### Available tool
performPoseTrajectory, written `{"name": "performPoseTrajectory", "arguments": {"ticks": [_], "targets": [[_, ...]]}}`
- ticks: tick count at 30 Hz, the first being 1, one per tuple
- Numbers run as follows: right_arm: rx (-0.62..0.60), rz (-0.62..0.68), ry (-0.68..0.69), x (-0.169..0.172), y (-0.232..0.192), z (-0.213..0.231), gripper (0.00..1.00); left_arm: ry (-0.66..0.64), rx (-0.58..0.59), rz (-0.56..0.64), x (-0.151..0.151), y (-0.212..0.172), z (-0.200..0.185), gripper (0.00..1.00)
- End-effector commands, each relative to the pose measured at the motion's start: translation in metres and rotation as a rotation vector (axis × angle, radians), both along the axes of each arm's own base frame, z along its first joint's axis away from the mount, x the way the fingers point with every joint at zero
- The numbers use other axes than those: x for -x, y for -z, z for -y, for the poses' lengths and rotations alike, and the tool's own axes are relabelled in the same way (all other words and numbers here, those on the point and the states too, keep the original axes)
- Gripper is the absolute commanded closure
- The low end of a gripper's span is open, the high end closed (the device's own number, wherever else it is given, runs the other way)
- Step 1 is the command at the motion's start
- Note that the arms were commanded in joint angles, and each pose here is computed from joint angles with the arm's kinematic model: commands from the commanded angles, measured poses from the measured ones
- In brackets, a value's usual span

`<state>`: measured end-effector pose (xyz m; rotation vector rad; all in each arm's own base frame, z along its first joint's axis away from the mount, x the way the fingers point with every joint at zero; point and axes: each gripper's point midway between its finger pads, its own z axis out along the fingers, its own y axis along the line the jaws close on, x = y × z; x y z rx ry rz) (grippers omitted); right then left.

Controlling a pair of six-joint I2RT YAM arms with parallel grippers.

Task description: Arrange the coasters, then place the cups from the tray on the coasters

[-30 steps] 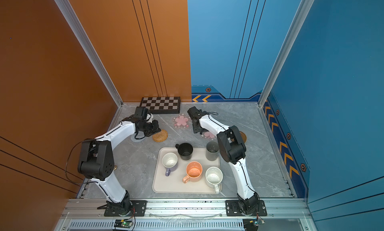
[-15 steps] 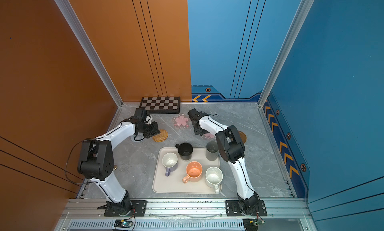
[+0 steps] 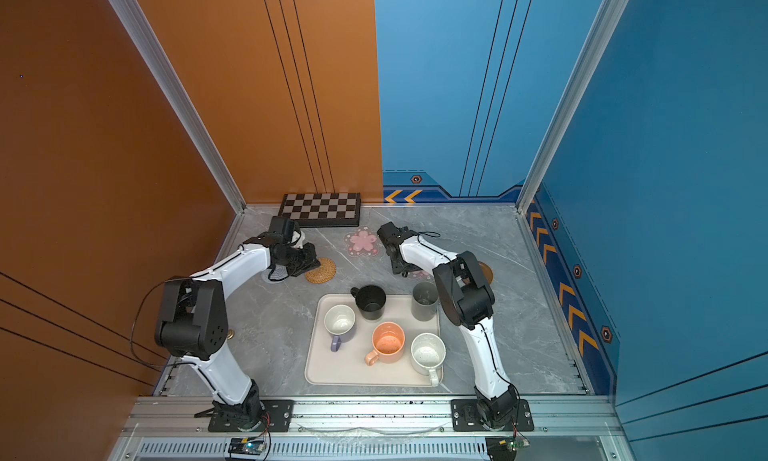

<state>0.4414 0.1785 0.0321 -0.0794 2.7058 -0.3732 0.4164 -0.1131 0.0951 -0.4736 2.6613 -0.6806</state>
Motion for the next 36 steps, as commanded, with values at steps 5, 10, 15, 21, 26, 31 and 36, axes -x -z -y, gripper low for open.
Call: {"name": "performPoseTrajectory", "arguments": {"ticks": [5,10,15,21,26,31,36], "targets": [[0.045,-0.097,0.022,0.029,0.019,0.021,0.24,0.014,0.015,0.002,0.009,-0.009,0.004,0.96],[0.007,-0.083,0.022,0.027,0.013,0.016,0.25,0.020,0.017,0.002,0.009,-0.010,0.007,0.96],[-0.038,-0.037,0.015,0.019,-0.005,0.010,0.24,0.024,0.019,0.006,0.007,-0.011,0.010,0.96],[-0.133,0.031,0.036,-0.013,-0.025,0.016,0.24,0.033,0.019,0.016,0.002,-0.014,0.016,0.96],[-0.215,0.074,0.082,-0.043,-0.031,0.029,0.24,0.031,0.015,0.011,-0.001,-0.012,0.018,0.95],[-0.264,0.084,0.054,-0.058,-0.035,0.026,0.25,0.025,0.005,0.004,-0.005,-0.008,0.019,0.96],[-0.275,0.111,0.016,-0.070,-0.036,0.022,0.25,0.025,-0.001,-0.006,-0.009,-0.002,0.021,0.95]]}}
